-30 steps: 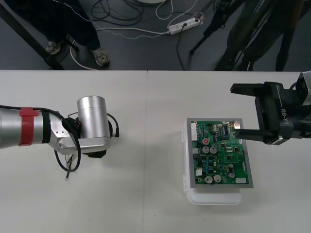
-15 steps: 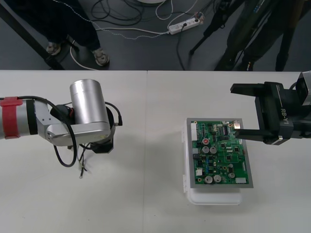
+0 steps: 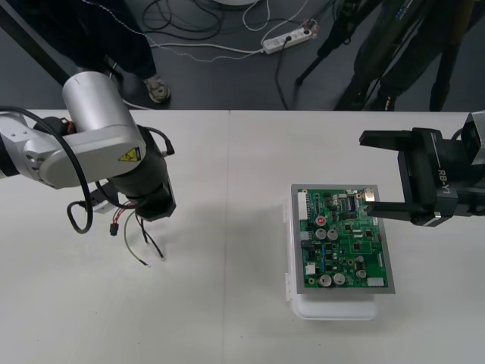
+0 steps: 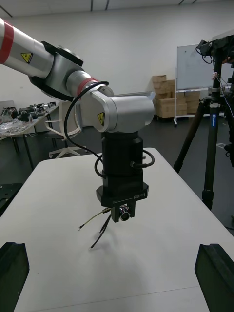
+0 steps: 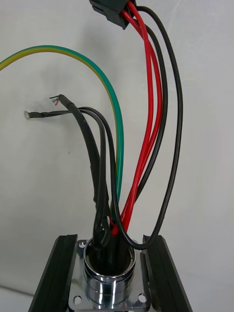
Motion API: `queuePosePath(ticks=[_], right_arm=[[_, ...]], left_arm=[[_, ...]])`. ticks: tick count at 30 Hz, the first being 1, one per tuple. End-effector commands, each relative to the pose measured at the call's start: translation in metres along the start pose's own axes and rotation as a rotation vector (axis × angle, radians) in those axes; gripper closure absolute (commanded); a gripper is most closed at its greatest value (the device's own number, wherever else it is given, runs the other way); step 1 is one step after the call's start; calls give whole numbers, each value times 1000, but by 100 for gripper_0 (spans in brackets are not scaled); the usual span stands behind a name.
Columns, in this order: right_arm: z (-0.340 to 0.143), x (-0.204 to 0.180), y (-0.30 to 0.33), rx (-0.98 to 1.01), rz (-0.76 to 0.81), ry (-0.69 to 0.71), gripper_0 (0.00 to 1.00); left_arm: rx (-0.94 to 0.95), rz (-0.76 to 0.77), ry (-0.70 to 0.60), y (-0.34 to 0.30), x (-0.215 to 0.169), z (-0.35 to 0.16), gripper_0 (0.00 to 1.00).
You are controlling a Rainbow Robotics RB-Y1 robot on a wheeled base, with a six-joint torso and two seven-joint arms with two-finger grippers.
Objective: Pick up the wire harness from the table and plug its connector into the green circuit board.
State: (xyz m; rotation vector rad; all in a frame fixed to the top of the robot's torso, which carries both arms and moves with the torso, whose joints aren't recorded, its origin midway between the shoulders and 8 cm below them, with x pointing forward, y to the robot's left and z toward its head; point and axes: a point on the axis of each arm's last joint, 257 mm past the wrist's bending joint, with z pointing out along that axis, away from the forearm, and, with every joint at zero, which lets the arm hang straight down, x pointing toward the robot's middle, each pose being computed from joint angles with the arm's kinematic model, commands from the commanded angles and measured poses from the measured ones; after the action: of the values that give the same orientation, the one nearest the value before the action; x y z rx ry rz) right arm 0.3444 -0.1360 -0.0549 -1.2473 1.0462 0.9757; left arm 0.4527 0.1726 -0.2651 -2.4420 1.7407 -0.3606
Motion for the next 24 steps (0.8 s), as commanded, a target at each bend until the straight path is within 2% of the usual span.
queuePosePath(ticks=[1, 24], right_arm=[[-2, -9, 2, 7, -9, -7, 0], [-2, -7, 2, 7, 5, -4, 0]], left_arm=[[-59, -167, 24, -3, -9, -29, 100], [-469, -480, 194, 50, 16, -96, 100]])
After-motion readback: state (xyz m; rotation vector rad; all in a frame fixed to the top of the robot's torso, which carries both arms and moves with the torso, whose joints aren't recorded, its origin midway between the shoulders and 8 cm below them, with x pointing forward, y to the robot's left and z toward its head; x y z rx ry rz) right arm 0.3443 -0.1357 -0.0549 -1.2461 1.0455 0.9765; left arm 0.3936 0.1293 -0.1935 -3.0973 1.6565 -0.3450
